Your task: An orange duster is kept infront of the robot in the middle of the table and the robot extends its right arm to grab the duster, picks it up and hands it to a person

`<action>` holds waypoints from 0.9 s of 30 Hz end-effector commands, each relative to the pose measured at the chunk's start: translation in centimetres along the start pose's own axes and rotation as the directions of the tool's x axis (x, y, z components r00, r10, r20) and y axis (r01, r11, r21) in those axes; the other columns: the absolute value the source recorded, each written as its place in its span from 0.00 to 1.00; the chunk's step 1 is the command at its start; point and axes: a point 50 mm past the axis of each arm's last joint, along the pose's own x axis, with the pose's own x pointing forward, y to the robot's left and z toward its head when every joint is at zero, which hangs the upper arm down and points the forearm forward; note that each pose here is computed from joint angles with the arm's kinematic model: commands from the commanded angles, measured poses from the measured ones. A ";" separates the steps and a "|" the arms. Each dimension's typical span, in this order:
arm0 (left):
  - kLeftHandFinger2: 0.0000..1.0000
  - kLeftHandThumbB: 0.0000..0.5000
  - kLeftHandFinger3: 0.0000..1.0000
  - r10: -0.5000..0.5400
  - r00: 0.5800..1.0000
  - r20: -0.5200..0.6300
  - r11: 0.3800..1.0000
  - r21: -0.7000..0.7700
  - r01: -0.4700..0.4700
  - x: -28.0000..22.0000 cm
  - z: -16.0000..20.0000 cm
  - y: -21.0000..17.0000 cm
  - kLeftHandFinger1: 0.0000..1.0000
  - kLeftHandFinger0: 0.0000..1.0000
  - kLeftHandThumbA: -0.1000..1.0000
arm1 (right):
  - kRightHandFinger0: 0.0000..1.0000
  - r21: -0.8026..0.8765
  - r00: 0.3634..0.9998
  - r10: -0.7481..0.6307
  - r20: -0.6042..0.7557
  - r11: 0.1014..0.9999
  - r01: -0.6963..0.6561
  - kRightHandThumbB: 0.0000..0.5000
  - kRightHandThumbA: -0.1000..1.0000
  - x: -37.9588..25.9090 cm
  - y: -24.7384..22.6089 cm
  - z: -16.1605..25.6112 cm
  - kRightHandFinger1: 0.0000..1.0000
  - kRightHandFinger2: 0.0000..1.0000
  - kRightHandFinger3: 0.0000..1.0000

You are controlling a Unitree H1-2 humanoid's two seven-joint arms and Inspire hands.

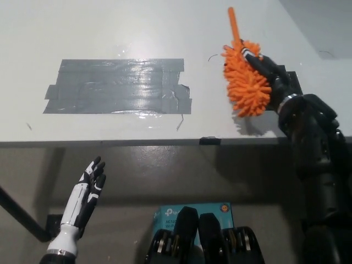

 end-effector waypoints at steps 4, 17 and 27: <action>1.00 0.19 1.00 0.026 0.997 0.068 1.000 0.003 -0.026 0.9 1.6 0.5 1.00 1.00 0.92 | 0.00 0.090 0.997 0.064 -0.032 0.994 -0.061 0.36 0.00 2.3 3.6 0.7 0.22 0.62 0.96; 1.00 0.15 1.00 0.027 0.998 0.063 1.000 0.000 -0.027 0.8 1.7 0.5 1.00 1.00 0.85 | 0.00 0.093 0.995 0.061 -0.081 0.994 -0.053 0.36 0.00 3.0 3.4 -0.6 0.17 0.59 0.81; 1.00 0.16 1.00 0.023 0.998 0.065 1.000 0.004 -0.023 1.0 1.9 0.6 1.00 0.99 0.83 | 0.00 0.086 0.995 0.076 -0.066 0.994 -0.070 0.36 0.00 2.9 3.6 0.1 0.20 0.63 0.90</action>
